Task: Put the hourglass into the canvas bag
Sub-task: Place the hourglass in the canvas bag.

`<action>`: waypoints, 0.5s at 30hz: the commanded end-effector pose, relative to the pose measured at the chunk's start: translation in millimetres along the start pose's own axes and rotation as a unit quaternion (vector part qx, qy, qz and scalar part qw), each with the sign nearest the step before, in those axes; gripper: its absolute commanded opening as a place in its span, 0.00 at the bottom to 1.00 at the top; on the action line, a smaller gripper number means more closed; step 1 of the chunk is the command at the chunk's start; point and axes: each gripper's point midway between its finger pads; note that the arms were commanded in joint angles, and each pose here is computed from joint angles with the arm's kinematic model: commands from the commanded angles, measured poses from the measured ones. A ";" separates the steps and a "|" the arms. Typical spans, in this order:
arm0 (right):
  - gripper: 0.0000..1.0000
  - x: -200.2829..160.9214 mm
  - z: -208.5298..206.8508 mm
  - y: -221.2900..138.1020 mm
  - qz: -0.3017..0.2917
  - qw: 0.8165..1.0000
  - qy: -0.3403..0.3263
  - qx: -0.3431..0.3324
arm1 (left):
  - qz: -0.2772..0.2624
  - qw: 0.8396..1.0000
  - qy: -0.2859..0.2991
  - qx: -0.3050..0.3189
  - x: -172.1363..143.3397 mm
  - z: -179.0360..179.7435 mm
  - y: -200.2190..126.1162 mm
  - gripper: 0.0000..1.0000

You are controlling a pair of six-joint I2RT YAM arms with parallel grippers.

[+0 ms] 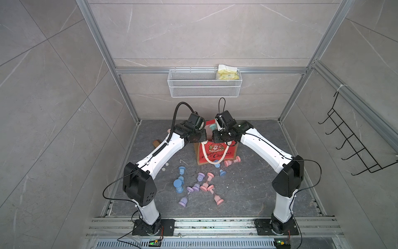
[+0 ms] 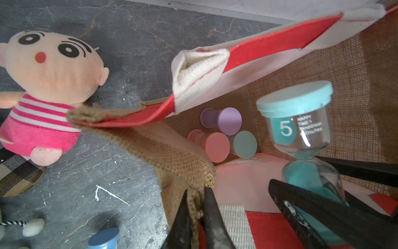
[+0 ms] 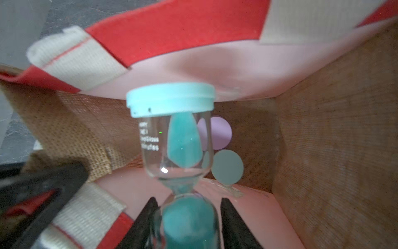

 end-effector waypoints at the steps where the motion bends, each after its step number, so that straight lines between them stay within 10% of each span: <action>1: 0.00 -6.1 7.3 12.5 0.031 0.999 0.022 0.008 | -0.047 0.997 -0.007 -0.059 22.1 -21.5 -33.7 0.00; 15: 0.00 -19.6 12.8 67.6 0.089 0.995 0.052 0.003 | -0.063 0.995 -0.029 -0.078 23.7 -23.1 -43.9 0.00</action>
Point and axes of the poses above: each gripper's point midway between its finger pads, its own y axis out along the fingers, its own z axis along the line the jaws close on, x = y × z, and after that the axes turned 10 degrees about -y, right-handed
